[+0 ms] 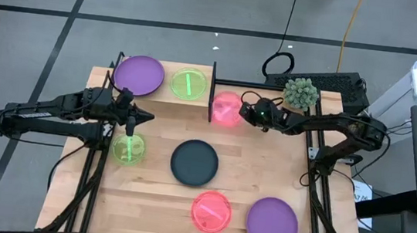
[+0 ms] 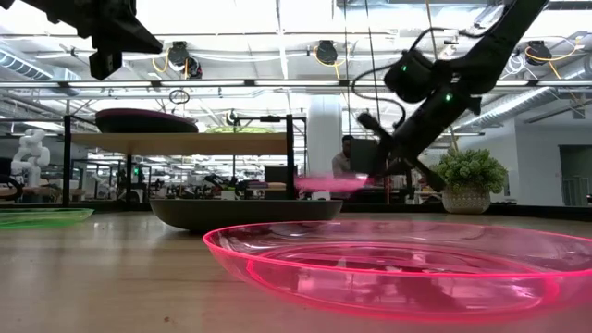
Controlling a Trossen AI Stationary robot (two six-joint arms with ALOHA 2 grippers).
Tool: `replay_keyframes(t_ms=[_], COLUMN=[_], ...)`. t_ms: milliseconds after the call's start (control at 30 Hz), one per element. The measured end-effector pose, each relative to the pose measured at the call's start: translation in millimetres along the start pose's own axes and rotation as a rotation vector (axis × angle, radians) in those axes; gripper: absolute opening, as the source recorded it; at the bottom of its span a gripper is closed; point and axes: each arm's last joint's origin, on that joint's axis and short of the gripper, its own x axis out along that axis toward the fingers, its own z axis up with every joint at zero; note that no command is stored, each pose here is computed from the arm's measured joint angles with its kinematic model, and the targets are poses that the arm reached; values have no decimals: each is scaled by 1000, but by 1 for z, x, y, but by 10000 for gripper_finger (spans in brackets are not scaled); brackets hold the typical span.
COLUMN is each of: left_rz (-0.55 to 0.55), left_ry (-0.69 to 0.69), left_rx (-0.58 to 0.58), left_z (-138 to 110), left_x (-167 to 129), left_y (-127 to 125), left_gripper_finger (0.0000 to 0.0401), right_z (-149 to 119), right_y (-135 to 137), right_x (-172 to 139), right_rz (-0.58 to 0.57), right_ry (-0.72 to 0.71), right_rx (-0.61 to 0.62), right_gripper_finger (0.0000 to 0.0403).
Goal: Place and stack plates onto a shelf
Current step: Stack the top pink plate on the green plate
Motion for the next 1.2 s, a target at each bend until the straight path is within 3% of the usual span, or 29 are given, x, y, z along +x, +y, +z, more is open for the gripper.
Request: replay_keyframes(t_ms=[400,1200], left_rz=[20,11], left_ry=[6,68], left_rx=[4,20], left_z=[0,-4], left_x=[3,16], left_y=[0,-4], left_gripper_finger=[28,28], right_z=[12,27], right_y=[9,45], right_x=[-46,-115], right_rz=[-5,345], right_ry=[-101,-194], right_rx=[17,127], right_gripper_finger=[0,0])
